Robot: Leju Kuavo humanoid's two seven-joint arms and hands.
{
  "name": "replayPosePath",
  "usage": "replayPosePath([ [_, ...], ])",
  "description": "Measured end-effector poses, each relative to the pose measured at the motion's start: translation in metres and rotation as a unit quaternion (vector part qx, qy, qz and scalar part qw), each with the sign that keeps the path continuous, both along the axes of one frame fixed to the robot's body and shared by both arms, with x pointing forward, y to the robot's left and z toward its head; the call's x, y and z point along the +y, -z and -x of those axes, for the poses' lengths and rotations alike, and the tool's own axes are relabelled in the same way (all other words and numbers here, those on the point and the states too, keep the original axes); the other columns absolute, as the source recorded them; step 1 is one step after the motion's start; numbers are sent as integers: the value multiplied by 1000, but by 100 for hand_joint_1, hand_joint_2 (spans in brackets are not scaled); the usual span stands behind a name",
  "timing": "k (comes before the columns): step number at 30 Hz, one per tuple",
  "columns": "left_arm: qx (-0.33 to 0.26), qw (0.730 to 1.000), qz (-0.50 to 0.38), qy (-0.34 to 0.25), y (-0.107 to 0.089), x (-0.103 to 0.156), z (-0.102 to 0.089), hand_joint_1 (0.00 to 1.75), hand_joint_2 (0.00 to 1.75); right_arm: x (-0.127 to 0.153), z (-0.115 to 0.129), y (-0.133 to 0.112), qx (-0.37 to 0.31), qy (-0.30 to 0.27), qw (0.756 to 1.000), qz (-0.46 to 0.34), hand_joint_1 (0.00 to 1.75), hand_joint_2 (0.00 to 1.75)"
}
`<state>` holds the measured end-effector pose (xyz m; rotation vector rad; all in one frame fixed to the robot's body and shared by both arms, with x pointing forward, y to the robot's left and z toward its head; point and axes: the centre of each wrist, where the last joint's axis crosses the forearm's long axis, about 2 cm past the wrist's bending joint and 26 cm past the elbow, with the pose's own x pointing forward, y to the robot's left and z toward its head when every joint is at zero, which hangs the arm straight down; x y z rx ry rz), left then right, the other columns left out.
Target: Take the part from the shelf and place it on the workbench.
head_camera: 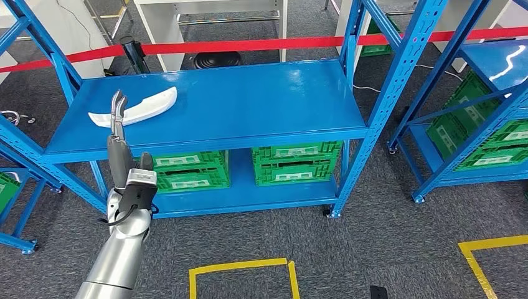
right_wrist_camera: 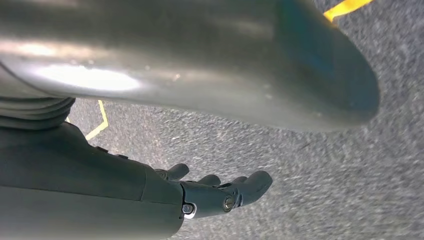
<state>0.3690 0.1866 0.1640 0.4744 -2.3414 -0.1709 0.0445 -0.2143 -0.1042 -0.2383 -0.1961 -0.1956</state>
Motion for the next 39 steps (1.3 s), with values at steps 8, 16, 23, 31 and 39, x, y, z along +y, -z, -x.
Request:
replayPosePath([
  [8,3,1000,-6,6,0,-1,-3,0,0,2,-1,0,-8,5,1000,-9,0,0],
  [16,-2,1000,-18,10,-4,-4,-7,0,0,3,-2,0,-9,8,1000,-15,0,0],
  [23,-4,999,-30,13,-7,-6,-12,0,0,4,-1,0,-8,7,1000,-23,0,0],
  [31,7,998,-44,33,-14,-8,-28,0,0,5,-1,0,-5,10,999,-30,0,0],
  [39,41,995,-66,68,-14,-18,-42,0,0,4,-1,0,-12,19,999,-35,0,0],
])
